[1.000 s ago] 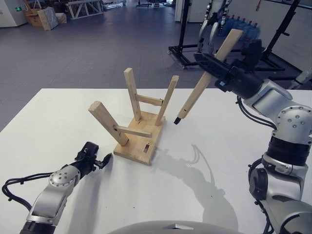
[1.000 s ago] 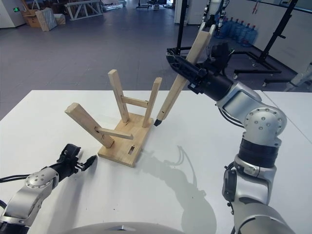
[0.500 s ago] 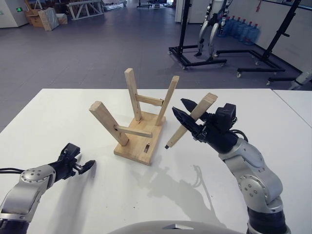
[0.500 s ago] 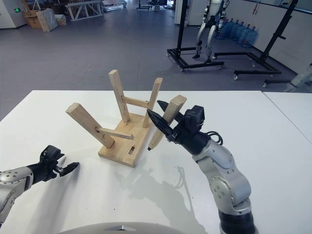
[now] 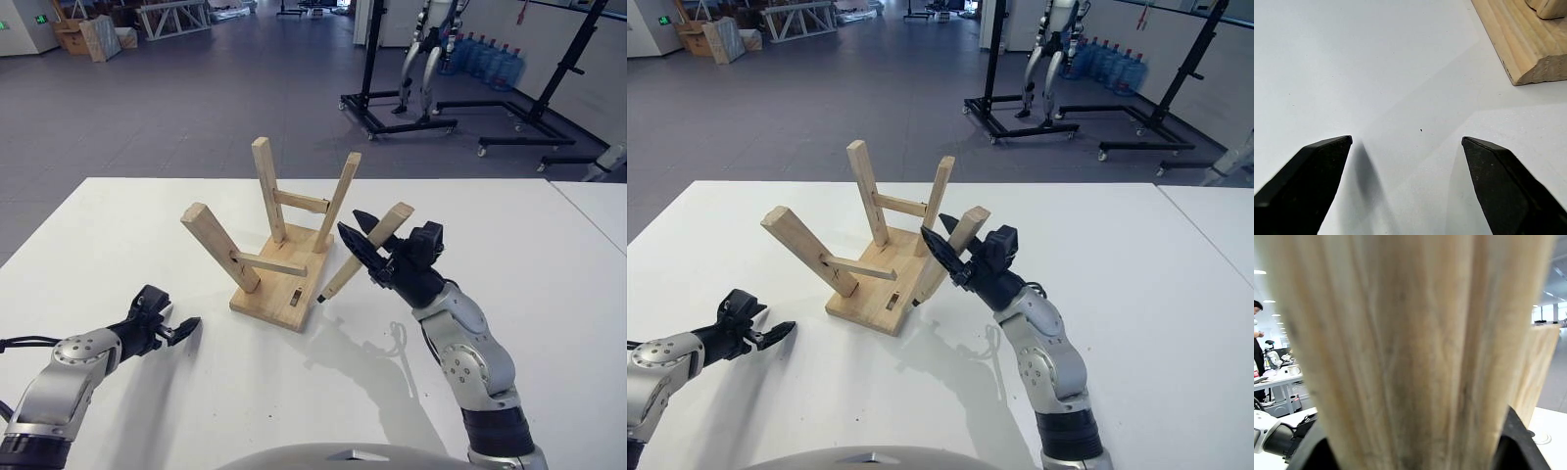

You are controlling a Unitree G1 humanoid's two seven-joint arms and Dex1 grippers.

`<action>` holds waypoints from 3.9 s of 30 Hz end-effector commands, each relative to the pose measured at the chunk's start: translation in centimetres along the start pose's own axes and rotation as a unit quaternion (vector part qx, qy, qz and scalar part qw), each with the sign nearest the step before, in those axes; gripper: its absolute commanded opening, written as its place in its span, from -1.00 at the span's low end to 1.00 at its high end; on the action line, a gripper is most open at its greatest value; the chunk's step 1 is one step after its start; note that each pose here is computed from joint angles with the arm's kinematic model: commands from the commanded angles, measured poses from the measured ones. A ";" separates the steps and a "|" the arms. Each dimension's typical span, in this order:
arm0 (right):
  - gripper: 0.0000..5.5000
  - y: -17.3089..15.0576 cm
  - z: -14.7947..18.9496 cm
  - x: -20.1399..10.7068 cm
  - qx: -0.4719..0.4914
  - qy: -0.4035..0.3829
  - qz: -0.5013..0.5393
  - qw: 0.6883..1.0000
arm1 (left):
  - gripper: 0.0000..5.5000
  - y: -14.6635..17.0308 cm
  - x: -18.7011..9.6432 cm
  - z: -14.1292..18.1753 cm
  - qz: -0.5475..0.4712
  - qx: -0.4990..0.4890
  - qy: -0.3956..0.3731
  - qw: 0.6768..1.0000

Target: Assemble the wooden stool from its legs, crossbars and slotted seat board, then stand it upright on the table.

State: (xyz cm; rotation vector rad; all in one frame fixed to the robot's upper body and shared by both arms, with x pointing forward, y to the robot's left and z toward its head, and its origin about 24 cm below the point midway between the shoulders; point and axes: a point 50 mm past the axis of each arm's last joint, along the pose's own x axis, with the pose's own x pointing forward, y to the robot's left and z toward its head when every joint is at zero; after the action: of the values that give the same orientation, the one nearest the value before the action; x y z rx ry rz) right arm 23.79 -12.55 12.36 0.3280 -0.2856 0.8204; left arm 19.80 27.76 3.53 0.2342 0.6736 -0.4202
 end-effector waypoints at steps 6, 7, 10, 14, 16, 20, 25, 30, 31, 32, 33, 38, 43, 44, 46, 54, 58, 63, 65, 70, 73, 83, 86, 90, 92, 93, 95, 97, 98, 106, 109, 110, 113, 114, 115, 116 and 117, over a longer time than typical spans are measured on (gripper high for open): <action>-0.26 0.7 1.1 0.9 -0.048 -0.098 0.087 0.990 | 0.50 -0.8 0.5 -2.4 -0.014 -0.004 0.058 0.998; -0.26 1.0 0.7 1.0 -0.038 -0.100 0.103 0.989 | 0.50 -0.8 0.6 -2.4 -0.015 -0.003 0.059 0.998; -0.26 1.6 -0.7 1.3 -0.024 -0.098 0.137 0.985 | 0.50 -1.0 0.9 -2.4 -0.018 0.002 0.059 0.998; -0.26 2.1 -2.2 1.1 -0.026 -0.099 0.158 0.982 | 0.50 -1.1 1.1 -2.3 -0.023 0.005 0.059 0.998; -0.26 2.1 -2.7 1.0 -0.033 -0.099 0.161 0.981 | 0.50 -1.2 1.2 -2.3 -0.024 0.007 0.058 0.998; -0.26 1.6 -3.3 0.9 -0.047 -0.094 0.162 0.981 | 0.50 -1.3 1.4 -2.2 -0.026 0.007 0.056 0.998; -0.26 1.5 -4.0 1.1 -0.049 -0.091 0.168 0.980 | 0.50 -1.6 1.5 -2.2 -0.028 0.006 0.055 0.998; -0.26 1.3 -4.4 1.1 -0.051 -0.085 0.176 0.979 | 0.50 -2.0 1.6 -2.2 -0.032 0.005 0.052 0.998; -0.26 1.3 -4.4 1.0 -0.053 -0.083 0.178 0.979 | 0.50 -2.0 1.6 -2.2 -0.032 0.005 0.052 0.998; -0.26 1.3 -4.4 0.9 -0.055 -0.081 0.179 0.979 | 0.50 -2.0 1.6 -2.2 -0.033 0.005 0.052 0.998; -0.26 1.2 -4.4 0.9 -0.056 -0.080 0.180 0.979 | 0.50 -2.1 1.7 -2.2 -0.033 0.005 0.052 0.998; -0.26 1.2 -4.4 0.7 -0.063 -0.067 0.195 0.976 | 0.50 -2.5 1.9 -2.1 -0.037 0.006 0.051 0.998; -0.26 1.6 -4.2 1.2 -0.063 -0.046 0.210 0.975 | 0.50 -2.7 1.8 -2.2 -0.038 0.007 0.051 0.998; -0.26 1.8 -4.1 1.4 -0.061 -0.040 0.214 0.974 | 0.50 -2.8 1.8 -2.2 -0.037 0.007 0.051 0.998; -0.26 2.0 -3.6 2.2 -0.053 -0.030 0.216 0.975 | 0.50 -2.8 1.8 -2.2 -0.038 0.007 0.051 0.998; -0.26 2.3 -2.7 4.0 -0.069 0.024 0.198 0.977 | 0.50 -3.3 2.0 -2.2 -0.039 0.004 0.048 0.998; -0.26 2.6 -3.1 3.8 -0.079 0.032 0.196 0.977 | 0.50 -3.3 2.1 -2.1 -0.039 0.006 0.047 0.998; -0.26 2.8 -3.6 3.6 -0.098 0.044 0.201 0.974 | 0.50 -3.4 2.1 -2.0 -0.039 0.007 0.046 0.998; -0.26 2.9 -3.7 3.8 -0.099 0.045 0.199 0.974 | 0.50 -3.4 2.1 -1.9 -0.038 0.007 0.046 0.998; -0.26 2.8 -3.3 4.7 -0.082 0.037 0.187 0.978 | 0.50 -3.8 2.2 -1.4 -0.042 0.013 0.039 0.998; -0.26 2.7 -3.1 5.2 -0.079 0.037 0.182 0.979 | 0.50 -4.0 2.1 -1.1 -0.045 0.014 0.037 0.998; -0.26 3.6 -2.5 6.5 -0.059 0.070 0.187 0.978 | 0.50 -4.7 2.3 -0.8 -0.049 0.014 0.033 0.998; -0.26 3.6 -2.7 6.5 -0.067 0.084 0.188 0.976 | 0.50 -4.8 2.2 -0.6 -0.048 0.019 0.033 0.998; -0.26 3.7 -3.2 6.4 -0.077 0.101 0.189 0.974 | 0.50 -4.4 1.1 1.5 -0.044 0.023 0.009 0.999; -0.26 3.7 -3.4 6.2 -0.082 0.106 0.189 0.973 | 0.50 -4.0 0.3 3.2 -0.042 0.013 -0.018 0.999; -0.26 3.7 -3.5 6.1 -0.084 0.109 0.190 0.972 | 0.50 -3.8 0.0 4.1 -0.042 0.002 -0.034 0.999; -0.26 3.6 -3.7 5.9 -0.092 0.116 0.190 0.971 | 0.50 -3.1 -0.8 6.9 -0.042 -0.024 -0.082 0.995; -0.26 3.6 -3.9 5.8 -0.099 0.120 0.191 0.969 | 0.50 -2.7 -1.3 8.9 -0.043 -0.035 -0.113 0.992; -0.26 3.7 -3.9 5.9 -0.100 0.121 0.192 0.969 | 0.50 -2.6 -1.4 9.4 -0.042 -0.035 -0.117 0.992; -0.26 3.8 -4.2 6.2 -0.098 0.120 0.191 0.969 | 0.50 -3.2 -2.3 10.7 -0.064 -0.027 -0.121 0.990; -0.26 3.7 -4.1 6.4 -0.095 0.120 0.186 0.971 | 0.50 -2.8 -2.9 10.8 -0.066 -0.025 -0.115 0.991; -0.26 3.7 -4.1 6.5 -0.093 0.121 0.184 0.971 | 0.50 -2.8 -3.0 10.8 -0.068 -0.024 -0.112 0.991; -0.26 3.6 -4.3 6.7 -0.092 0.129 0.178 0.971 | 0.50 -3.0 -3.0 10.4 -0.072 -0.018 -0.093 0.993; -0.26 3.6 -4.3 6.7 -0.091 0.132 0.177 0.971 | 0.50 -3.0 -2.9 10.2 -0.072 -0.016 -0.087 0.994; -0.26 3.6 -4.4 6.8 -0.092 0.137 0.176 0.970 | 0.50 -3.0 -2.9 9.8 -0.070 -0.014 -0.076 0.995; -0.26 3.6 -4.4 6.9 -0.092 0.142 0.176 0.970 | 0.50 -3.0 -2.8 9.5 -0.068 -0.011 -0.067 0.995; -0.26 3.5 -4.5 7.0 -0.092 0.146 0.175 0.969 | 0.50 -3.0 -2.9 9.1 -0.064 -0.006 -0.053 0.997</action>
State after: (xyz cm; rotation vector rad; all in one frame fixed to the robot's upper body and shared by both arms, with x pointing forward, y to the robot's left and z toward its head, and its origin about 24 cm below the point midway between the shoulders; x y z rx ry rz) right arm 25.80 -3.82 12.41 0.0040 -0.2200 1.1828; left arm 21.93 22.46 12.57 0.1158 0.5355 -0.5639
